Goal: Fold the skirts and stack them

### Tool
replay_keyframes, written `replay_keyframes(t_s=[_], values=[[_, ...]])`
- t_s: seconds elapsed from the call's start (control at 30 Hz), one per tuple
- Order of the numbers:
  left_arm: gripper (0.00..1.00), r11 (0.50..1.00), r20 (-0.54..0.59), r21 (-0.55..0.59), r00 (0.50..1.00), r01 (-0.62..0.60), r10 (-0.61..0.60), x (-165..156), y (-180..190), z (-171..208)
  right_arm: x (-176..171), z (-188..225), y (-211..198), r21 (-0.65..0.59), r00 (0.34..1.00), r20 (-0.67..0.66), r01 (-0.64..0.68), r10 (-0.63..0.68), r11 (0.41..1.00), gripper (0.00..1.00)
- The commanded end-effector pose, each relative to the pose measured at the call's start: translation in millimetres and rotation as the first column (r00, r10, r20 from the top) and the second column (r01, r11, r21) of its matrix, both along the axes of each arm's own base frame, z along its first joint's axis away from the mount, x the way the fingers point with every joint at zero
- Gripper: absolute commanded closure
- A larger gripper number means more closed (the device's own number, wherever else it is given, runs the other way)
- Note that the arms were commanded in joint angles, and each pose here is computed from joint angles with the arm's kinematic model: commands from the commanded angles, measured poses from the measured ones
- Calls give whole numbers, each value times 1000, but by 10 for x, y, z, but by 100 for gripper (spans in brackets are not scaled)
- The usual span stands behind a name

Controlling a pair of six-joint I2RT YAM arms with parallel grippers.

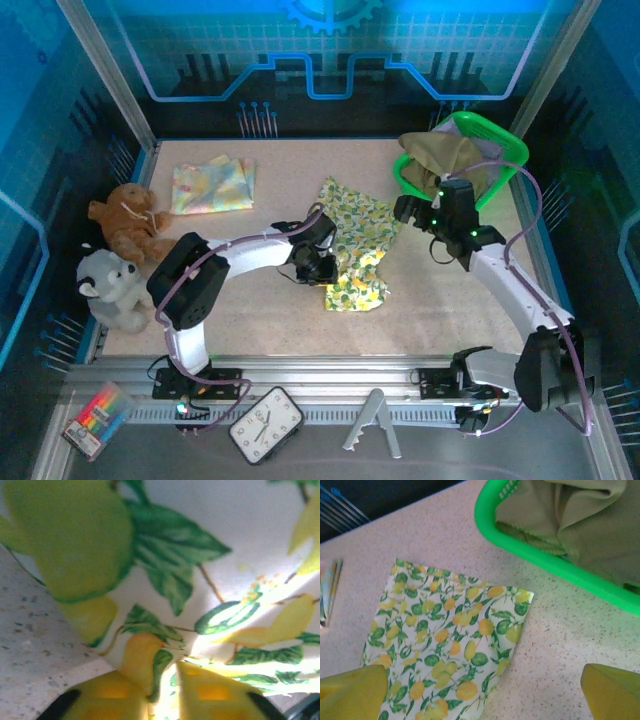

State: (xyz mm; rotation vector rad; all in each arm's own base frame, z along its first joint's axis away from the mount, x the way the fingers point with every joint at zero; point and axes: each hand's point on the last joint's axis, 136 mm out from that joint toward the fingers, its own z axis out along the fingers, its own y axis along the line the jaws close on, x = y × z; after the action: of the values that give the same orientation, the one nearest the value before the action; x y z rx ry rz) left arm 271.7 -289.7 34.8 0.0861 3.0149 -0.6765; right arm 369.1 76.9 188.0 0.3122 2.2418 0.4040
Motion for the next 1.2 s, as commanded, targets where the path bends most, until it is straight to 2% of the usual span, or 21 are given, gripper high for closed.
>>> replay_keyframes(t_s=[0.0, 0.03, 0.13, 0.2, 0.27, 0.37, 0.4, 0.47, 0.5, 0.53, 0.63, 0.7, 0.83, 1.0, 1.07, 1.17], values=[[100, 990, 95, 137, 995, 21, -34, 27, 313, 90, 38, -11, 63, 98, 999, 0, -36, 36, 995, 0], [100, 982, 113, 186, 992, 35, -57, 36, 425, 121, 45, -8, 75, 94, 999, 4, -40, 40, 995, 0], [100, 910, 184, 410, 971, 68, -155, 121, 924, 213, 62, -55, 123, 71, 998, 32, -61, 58, 996, 0], [100, 865, 211, 496, 956, 75, -204, 184, 1203, 318, 92, -88, 181, 72, 997, 35, -69, 67, 995, 0], [96, 861, 238, 502, 944, 82, -228, 230, 1323, 446, 112, -112, 310, 84, 992, 26, -123, 121, 989, 0], [81, 900, 322, 435, 928, 32, -189, 337, 1371, 710, 153, -205, 462, 68, 988, -44, -146, 149, 987, 0], [67, 931, 351, 365, 925, 7, -145, 367, 1340, 806, 171, -250, 520, 63, 985, -68, -155, 160, 986, 0], [26, 979, 393, 201, 918, -24, -58, 388, 1245, 944, 208, -329, 696, 75, 971, -103, -210, 217, 975, 0], [9, 989, 415, 143, 910, -42, -21, 400, 1230, 998, 227, -380, 789, 84, 961, -130, -234, 244, 969, 0], [2, 990, 427, 127, 904, -63, 2, 396, 1263, 1005, 250, -422, 861, 87, 953, -157, -249, 260, 965, 0], [1, 979, 409, 156, 911, -130, 56, 360, 1446, 891, 354, -593, 1015, 70, 930, -263, -247, 257, 966, 0], [1, 974, 345, 157, 933, -165, 103, 301, 1529, 765, 436, -711, 1140, 53, 907, -337, -248, 251, 967, 2], [6, 969, 250, 182, 961, -168, 120, 197, 1585, 534, 606, -892, 1423, 15, 871, -414, -284, 265, 959, 7], [19, 973, 168, 178, 979, -145, 115, 133, 1557, 296, 829, -980, 1680, 46, 863, -424, -283, 275, 958, 11], [27, 977, 172, 170, 980, -126, 96, 156, 1525, 194, 875, -1008, 1772, 69, 858, -425, -287, 289, 955, 11], [33, 973, 192, 188, 977, -133, 96, 234, 1545, 30, 915, -1041, 1862, 88, 852, -430, -291, 300, 953, 11]])
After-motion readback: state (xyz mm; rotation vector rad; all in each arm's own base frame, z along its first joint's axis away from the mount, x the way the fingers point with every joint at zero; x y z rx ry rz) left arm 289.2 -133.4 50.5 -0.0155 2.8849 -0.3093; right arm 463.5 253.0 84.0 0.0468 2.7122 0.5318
